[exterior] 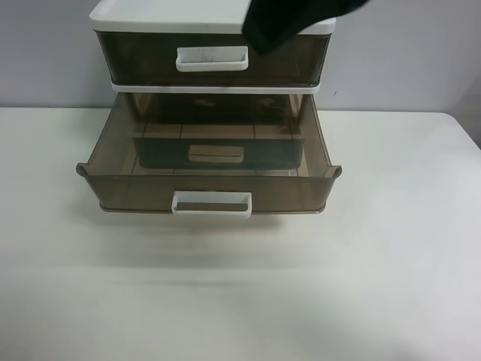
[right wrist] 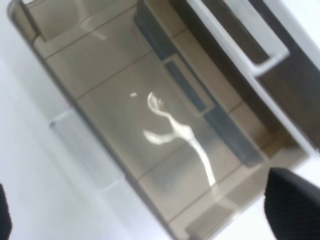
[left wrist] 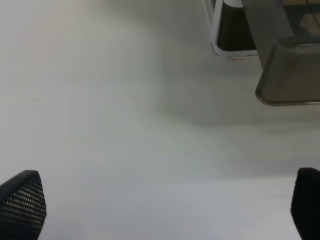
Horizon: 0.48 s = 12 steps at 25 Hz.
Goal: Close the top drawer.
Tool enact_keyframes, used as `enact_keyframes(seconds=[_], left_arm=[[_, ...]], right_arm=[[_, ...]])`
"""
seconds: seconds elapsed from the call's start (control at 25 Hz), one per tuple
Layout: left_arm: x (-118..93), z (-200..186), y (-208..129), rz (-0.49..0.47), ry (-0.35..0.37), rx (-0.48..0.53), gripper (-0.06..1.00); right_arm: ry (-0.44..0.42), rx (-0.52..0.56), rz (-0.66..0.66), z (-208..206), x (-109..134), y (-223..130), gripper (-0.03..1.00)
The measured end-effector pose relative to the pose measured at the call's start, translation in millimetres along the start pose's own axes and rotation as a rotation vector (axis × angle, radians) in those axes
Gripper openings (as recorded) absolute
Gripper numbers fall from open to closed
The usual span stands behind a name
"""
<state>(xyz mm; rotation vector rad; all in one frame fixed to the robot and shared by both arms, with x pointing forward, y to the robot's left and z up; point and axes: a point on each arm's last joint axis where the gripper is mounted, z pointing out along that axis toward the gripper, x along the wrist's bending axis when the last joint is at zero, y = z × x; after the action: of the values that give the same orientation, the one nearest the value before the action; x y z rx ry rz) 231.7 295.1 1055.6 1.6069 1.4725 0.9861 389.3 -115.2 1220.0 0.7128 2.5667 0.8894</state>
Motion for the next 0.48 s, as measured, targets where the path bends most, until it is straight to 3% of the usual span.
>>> enact_keyframes(seconds=[0.48], left_arm=[[0.0, 0.0, 0.0, 0.000, 0.000, 0.000, 0.99]], right_arm=[[-0.023, -0.053, 0.009, -56.4, 16.4, -144.3, 0.99]])
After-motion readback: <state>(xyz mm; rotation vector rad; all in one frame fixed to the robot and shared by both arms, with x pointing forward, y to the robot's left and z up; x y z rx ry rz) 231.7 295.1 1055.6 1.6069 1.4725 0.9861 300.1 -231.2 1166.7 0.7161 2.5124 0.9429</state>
